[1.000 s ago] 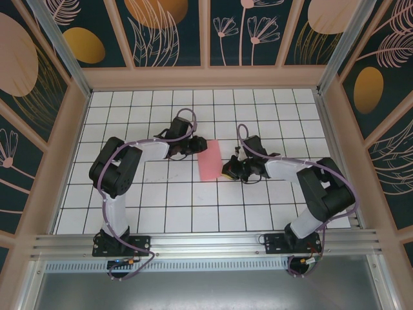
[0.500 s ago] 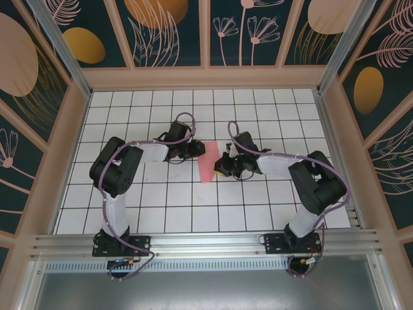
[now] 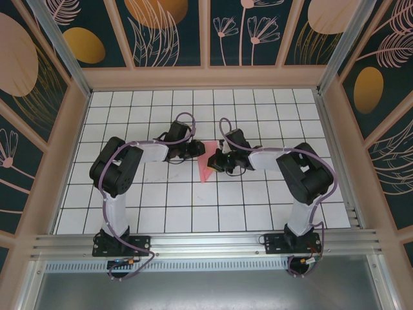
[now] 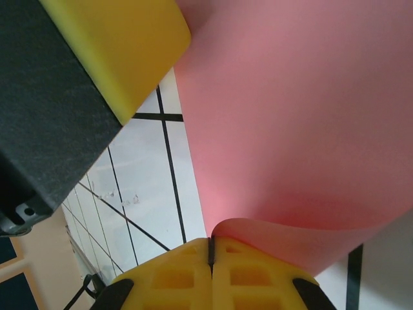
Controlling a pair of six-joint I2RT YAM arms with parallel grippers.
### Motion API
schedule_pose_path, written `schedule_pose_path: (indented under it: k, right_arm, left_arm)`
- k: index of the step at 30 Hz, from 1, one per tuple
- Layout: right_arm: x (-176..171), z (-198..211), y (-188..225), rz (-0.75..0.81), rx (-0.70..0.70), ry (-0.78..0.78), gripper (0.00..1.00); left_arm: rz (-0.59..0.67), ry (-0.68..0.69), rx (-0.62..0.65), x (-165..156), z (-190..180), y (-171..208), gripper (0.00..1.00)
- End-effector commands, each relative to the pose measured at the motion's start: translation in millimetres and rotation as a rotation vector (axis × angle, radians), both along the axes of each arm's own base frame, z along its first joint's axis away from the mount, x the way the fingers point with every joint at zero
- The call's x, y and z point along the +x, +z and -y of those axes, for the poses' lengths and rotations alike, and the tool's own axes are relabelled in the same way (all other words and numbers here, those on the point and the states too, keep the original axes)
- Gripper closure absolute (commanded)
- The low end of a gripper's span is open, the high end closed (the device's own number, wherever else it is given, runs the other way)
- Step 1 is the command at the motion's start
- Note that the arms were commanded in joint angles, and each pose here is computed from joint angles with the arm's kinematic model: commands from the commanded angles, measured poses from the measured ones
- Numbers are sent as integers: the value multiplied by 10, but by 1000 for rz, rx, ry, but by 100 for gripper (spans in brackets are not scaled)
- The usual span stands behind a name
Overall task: Fold a paper plane with a square sheet of paper (pick it up from the middle)
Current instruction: Third fold the triangle at the center of the table.
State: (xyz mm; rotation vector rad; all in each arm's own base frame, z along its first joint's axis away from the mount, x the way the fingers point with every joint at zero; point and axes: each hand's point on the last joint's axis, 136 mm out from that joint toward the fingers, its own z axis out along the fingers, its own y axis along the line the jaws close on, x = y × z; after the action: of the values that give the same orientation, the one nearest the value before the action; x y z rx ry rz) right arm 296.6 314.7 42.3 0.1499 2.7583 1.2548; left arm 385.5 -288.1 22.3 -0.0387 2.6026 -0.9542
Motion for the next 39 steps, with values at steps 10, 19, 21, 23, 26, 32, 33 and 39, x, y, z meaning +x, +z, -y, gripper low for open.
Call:
schedule_pose_path:
  k: [10, 19, 21, 23, 26, 32, 33, 39]
  right_arm:
    - [180, -159, 31, 68, 21, -4, 100]
    - [180, -177, -14, 73, 26, 4, 100]
    - [191, -194, 0, 80, 33, 8, 100]
    - [196, -202, -21, 79, 24, 13, 100]
    - [206, -212, -49, 75, 22, 15, 100]
    - [209, -222, -63, 77, 18, 25, 100]
    - [213, -220, -63, 81, 14, 28, 100]
    - [221, -233, -79, 80, 13, 39, 100]
  left_arm:
    - [-64, -3, 46, -121, -74, -259, 68]
    - [-66, -2, 45, -130, -80, -261, 68]
    - [-66, -2, 44, -129, -79, -259, 68]
    - [-66, -3, 41, -130, -73, -255, 68]
    - [-66, -3, 41, -131, -72, -252, 68]
    - [-69, -5, 41, -142, -77, -264, 68]
    - [-67, -7, 39, -141, -71, -257, 68]
    - [-70, -8, 37, -148, -69, -262, 67]
